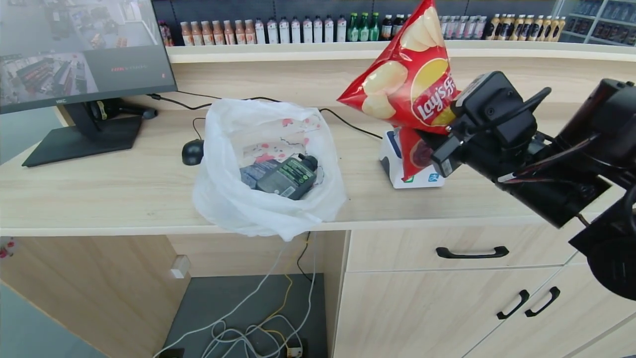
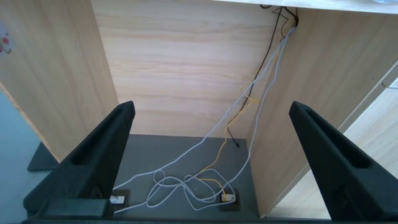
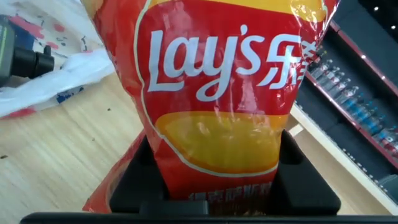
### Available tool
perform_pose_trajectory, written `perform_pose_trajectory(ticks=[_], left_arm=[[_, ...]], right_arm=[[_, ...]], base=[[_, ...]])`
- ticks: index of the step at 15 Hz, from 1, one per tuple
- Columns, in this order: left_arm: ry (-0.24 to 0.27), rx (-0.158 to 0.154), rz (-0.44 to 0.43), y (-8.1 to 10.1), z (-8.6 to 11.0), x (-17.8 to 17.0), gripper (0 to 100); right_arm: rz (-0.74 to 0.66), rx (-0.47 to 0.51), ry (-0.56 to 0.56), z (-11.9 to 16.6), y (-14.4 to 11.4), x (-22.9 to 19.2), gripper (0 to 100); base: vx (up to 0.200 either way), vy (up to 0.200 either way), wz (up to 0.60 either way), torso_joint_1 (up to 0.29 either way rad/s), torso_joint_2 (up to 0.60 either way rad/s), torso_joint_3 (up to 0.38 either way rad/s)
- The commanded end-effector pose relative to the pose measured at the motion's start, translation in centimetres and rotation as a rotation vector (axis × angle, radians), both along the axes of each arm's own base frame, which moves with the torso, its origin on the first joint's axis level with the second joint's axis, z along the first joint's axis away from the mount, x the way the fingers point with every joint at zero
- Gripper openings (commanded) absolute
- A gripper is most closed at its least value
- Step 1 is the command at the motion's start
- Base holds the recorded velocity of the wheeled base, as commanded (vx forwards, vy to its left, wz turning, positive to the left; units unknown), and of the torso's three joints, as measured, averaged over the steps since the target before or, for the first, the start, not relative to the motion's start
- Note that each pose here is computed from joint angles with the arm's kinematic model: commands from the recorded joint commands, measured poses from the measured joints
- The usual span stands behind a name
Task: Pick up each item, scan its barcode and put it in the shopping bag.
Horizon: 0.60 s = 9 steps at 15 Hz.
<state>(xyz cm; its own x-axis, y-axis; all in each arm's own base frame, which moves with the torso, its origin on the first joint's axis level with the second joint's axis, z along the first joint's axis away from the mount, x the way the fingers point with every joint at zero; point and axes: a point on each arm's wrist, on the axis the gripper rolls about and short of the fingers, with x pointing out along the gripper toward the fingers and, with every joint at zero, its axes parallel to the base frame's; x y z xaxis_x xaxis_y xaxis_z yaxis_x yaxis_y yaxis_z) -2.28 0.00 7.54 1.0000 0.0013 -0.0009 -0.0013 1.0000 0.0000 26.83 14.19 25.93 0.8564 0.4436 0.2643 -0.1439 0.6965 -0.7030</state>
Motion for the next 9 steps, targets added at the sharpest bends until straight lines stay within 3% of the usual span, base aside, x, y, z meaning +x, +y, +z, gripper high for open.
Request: perform_pose_trajectory(ticks=[1, 5, 9], left_arm=[[-0.001, 0.000, 0.000, 0.0, 0.0, 0.0, 100], [-0.001, 0.000, 0.000, 0.0, 0.0, 0.0, 100], [-0.001, 0.000, 0.000, 0.0, 0.0, 0.0, 100]], right_arm=[[-0.025, 0.022, -0.025, 2.2, -1.1, 0.1, 0], [-0.019, 0.094, 0.114, 3.5, -1.8, 0.5, 0], [-0.052, 0.117, 0.162, 3.7, -2.6, 1.6, 0]], base=[[0.000, 0.000, 0.00, 0.000, 0.00, 0.000], [0.000, 0.000, 0.00, 0.000, 0.00, 0.000], [0.000, 0.000, 0.00, 0.000, 0.00, 0.000]])
